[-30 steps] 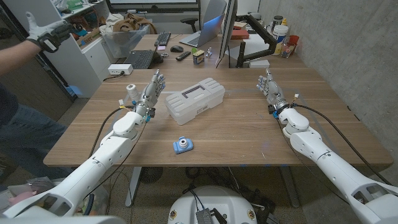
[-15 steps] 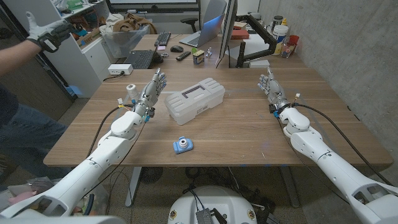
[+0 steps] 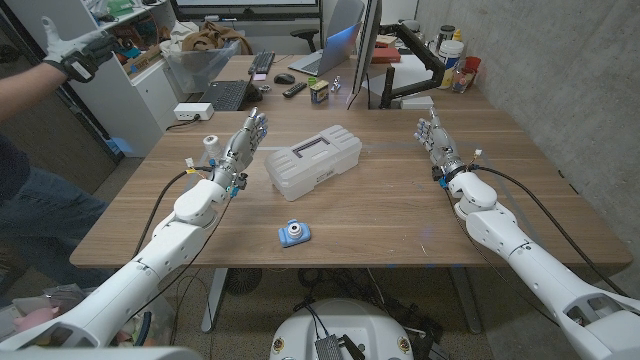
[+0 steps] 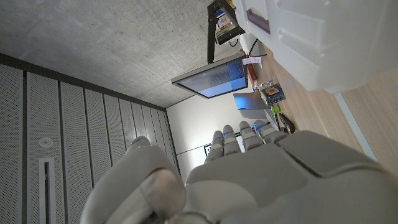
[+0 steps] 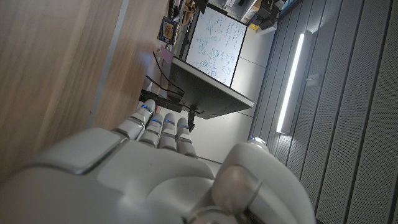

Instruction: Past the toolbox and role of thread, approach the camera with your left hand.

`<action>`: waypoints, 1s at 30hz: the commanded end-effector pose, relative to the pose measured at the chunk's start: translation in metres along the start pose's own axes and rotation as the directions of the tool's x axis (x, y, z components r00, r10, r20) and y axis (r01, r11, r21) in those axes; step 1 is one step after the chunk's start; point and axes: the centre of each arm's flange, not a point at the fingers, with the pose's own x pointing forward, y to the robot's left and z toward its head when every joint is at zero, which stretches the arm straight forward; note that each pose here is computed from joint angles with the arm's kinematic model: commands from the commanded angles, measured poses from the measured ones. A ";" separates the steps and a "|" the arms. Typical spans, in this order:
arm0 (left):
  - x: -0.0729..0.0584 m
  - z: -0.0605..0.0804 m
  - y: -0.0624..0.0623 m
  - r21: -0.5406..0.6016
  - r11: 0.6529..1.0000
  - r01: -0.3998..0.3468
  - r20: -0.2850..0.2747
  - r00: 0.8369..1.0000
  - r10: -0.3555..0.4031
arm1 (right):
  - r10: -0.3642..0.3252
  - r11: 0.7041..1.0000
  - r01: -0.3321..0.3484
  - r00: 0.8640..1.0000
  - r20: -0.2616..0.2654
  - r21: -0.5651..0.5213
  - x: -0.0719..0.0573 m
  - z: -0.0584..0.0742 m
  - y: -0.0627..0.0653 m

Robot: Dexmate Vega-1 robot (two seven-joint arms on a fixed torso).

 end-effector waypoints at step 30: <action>-0.012 0.021 -0.010 0.033 0.997 0.068 0.072 0.995 -0.071 | -0.003 1.000 0.004 0.999 0.032 -0.023 0.002 0.007 0.001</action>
